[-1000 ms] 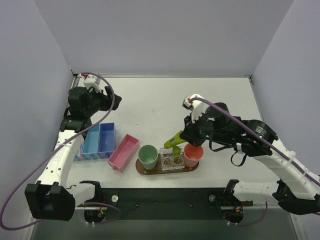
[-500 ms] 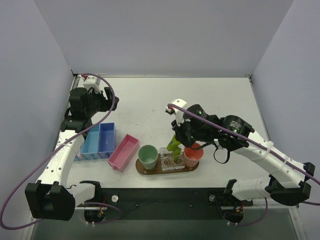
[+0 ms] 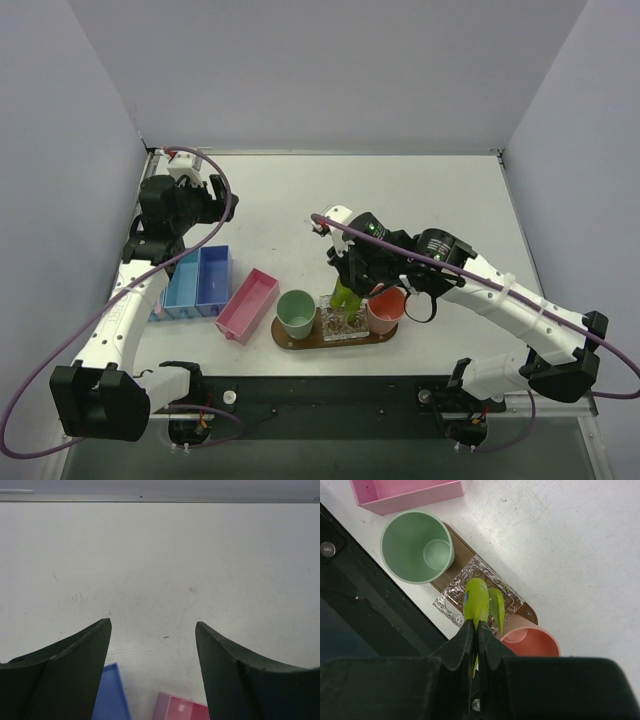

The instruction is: Prepare toiletry sets of a toothbrush and toothpaste on the tray

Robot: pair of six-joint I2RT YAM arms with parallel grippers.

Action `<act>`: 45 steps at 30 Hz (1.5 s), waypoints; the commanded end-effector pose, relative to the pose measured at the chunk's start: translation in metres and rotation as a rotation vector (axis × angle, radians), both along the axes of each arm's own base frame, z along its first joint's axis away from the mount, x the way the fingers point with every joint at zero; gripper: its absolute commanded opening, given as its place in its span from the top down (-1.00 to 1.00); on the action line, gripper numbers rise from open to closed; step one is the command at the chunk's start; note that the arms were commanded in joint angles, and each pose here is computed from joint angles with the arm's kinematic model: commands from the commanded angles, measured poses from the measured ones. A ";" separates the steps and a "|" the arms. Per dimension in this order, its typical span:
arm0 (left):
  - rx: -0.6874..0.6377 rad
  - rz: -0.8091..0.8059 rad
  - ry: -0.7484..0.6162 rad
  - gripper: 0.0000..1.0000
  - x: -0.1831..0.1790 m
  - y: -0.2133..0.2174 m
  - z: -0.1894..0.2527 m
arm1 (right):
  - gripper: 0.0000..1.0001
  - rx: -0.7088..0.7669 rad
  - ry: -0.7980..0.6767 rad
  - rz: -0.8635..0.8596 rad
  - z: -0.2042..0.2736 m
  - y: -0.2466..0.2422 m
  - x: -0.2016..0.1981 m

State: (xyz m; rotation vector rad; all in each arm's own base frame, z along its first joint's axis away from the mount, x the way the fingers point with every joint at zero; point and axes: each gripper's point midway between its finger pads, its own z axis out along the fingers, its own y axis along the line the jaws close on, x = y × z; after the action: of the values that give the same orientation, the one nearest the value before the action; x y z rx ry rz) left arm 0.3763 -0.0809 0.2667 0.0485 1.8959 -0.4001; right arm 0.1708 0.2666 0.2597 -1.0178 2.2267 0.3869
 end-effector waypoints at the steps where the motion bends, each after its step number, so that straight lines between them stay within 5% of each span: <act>1: 0.010 -0.007 -0.036 -0.57 0.004 -0.002 0.011 | 1.00 0.001 -0.017 0.021 -0.004 0.008 0.002; 45: 0.017 -0.013 -0.042 -0.57 0.002 -0.004 0.014 | 1.00 -0.164 0.019 0.043 -0.059 0.019 0.016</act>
State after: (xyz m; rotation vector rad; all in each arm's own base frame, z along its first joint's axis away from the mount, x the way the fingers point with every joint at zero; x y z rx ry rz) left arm 0.3760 -0.0844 0.2643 0.0578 1.9038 -0.4052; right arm 0.1835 0.2857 0.2058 -1.1406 2.3023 0.2790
